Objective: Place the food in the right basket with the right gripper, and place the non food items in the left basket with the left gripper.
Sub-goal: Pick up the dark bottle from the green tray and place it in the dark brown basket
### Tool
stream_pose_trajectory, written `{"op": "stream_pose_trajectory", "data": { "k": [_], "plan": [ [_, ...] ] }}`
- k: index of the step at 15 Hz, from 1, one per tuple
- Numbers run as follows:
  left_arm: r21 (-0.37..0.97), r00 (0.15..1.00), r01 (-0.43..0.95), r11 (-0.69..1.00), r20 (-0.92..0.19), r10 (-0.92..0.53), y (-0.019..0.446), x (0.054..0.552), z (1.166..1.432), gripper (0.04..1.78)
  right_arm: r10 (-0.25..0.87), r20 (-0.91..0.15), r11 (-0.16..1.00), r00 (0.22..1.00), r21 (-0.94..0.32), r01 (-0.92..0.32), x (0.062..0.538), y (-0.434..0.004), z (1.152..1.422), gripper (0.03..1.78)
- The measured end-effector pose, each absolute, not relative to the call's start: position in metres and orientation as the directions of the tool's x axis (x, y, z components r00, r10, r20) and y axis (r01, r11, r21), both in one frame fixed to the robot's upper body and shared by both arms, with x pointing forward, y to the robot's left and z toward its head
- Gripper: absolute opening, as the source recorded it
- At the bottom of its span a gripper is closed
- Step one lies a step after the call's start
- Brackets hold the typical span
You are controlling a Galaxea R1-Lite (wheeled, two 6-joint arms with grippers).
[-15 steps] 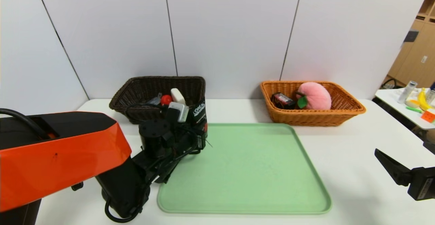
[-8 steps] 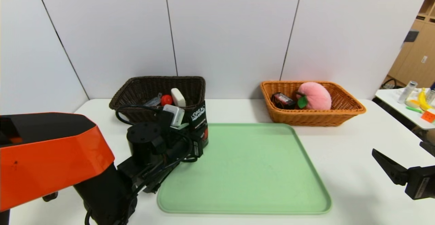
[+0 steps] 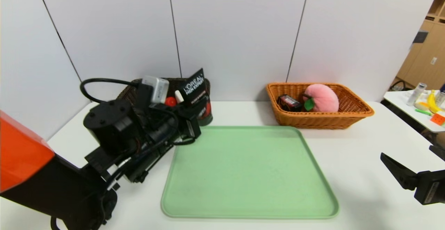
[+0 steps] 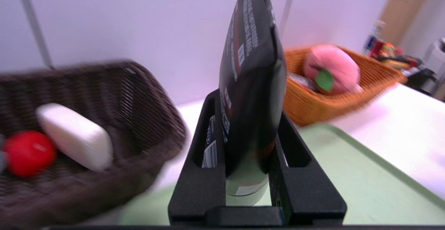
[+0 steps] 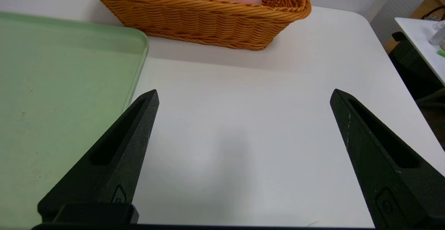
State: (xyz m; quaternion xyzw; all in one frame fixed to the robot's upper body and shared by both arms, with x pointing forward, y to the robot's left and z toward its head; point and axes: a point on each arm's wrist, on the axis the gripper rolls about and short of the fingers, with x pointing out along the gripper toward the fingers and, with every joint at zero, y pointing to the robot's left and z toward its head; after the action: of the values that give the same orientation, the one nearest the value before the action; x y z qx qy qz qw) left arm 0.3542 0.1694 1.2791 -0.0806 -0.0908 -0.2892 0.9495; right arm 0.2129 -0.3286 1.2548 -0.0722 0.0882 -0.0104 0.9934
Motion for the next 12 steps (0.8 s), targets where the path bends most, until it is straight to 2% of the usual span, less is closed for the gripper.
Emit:
{"op": "stream_pose_trajectory", "data": {
  "k": [3, 6, 9, 12],
  "plan": [
    [-0.066, 0.844, 0.486, 0.871, 0.292, -0.449, 0.199, 0.386, 1.321, 0.36, -0.032, -0.171, 0.989, 0.985, -0.149, 0.006, 0.213, -0.328, 1.255, 1.70],
    [-0.060, 0.891, 0.399, 0.915, 0.263, -0.371, 0.223, 0.414, 1.351, 0.36, -0.031, -0.162, 0.989, 0.986, -0.151, 0.007, 0.213, -0.328, 1.257, 1.70],
    [-0.003, 0.945, 0.309, 0.951, 0.115, -0.307, 0.236, 0.438, 1.357, 0.36, -0.032, -0.160, 0.988, 0.987, -0.152, 0.007, 0.213, -0.328, 1.257, 1.70],
    [0.107, 0.967, 0.245, 0.963, -0.101, -0.235, 0.241, 0.455, 1.338, 0.36, -0.032, -0.160, 0.989, 0.987, -0.150, 0.008, 0.212, -0.328, 1.257, 1.70]
  ]
}}
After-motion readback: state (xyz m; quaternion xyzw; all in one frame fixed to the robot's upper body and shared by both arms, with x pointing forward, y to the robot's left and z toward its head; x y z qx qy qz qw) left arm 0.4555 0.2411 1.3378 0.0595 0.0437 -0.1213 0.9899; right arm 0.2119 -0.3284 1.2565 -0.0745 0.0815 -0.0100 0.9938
